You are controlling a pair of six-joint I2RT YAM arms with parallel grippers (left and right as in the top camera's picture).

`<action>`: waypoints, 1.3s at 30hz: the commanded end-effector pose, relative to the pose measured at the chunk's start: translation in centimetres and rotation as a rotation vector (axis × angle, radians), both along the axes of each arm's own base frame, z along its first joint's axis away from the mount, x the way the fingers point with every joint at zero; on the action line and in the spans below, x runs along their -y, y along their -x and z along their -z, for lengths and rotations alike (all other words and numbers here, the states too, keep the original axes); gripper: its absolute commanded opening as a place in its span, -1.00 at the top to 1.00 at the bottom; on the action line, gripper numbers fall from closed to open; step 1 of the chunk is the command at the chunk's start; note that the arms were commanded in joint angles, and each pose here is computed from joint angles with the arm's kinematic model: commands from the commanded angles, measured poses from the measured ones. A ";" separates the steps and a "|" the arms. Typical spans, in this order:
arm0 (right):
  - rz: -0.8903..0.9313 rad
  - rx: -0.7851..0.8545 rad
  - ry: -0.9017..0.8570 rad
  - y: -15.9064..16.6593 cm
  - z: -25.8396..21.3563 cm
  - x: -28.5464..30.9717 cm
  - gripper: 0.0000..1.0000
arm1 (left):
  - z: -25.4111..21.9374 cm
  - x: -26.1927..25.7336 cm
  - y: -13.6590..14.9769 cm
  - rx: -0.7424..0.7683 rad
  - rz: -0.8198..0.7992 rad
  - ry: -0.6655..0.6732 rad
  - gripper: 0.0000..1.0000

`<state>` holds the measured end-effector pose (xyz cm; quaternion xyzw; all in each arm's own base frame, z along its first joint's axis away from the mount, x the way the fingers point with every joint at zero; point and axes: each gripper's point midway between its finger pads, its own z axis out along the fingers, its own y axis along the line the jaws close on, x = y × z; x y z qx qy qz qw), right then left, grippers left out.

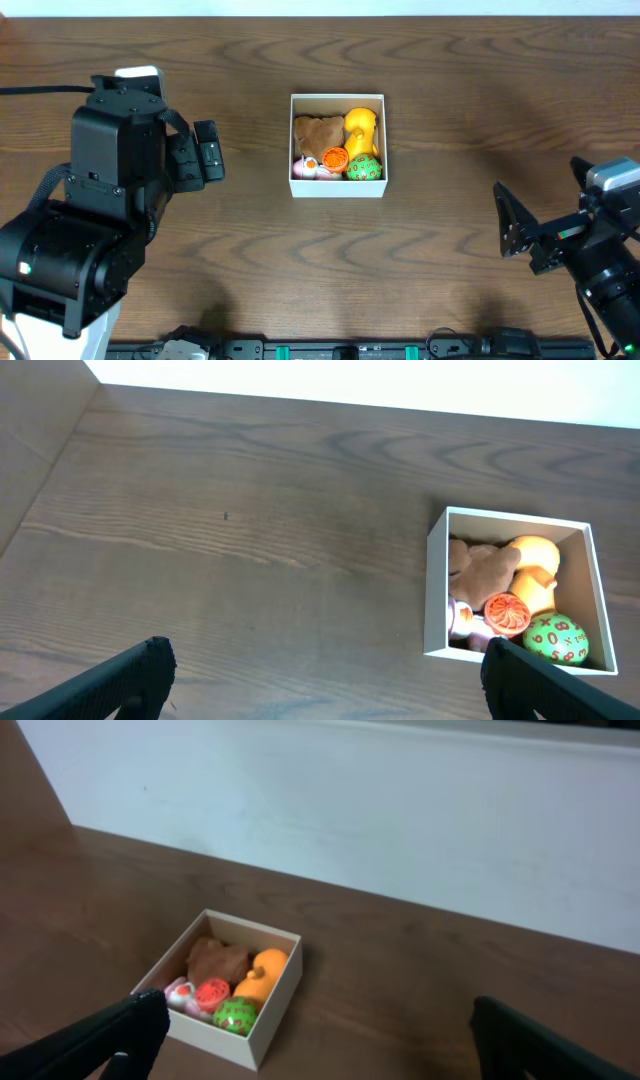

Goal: Pack container

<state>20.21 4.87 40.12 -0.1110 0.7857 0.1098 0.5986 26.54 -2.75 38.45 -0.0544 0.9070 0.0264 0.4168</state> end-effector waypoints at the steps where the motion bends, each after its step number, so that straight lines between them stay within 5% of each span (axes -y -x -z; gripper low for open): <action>1: -0.019 0.000 0.009 0.3 -0.1 -0.3 -0.99 | 0.0 -0.4 0.0 0.001 -0.023 0.000 -0.96; 24: 0.057 -0.029 0.043 -0.1 1.3 1.1 -0.98 | 0.0 -0.4 0.0 0.001 -0.023 0.000 -0.96; 30: 0.101 -0.005 0.056 0.0 5.6 1.8 -0.99 | 0.0 -0.4 0.0 0.001 -0.023 0.000 -0.96; 39: 0.077 -0.036 0.043 -0.3 18.0 1.4 -0.98 | 0.0 -0.4 0.0 0.001 -0.023 0.000 -0.96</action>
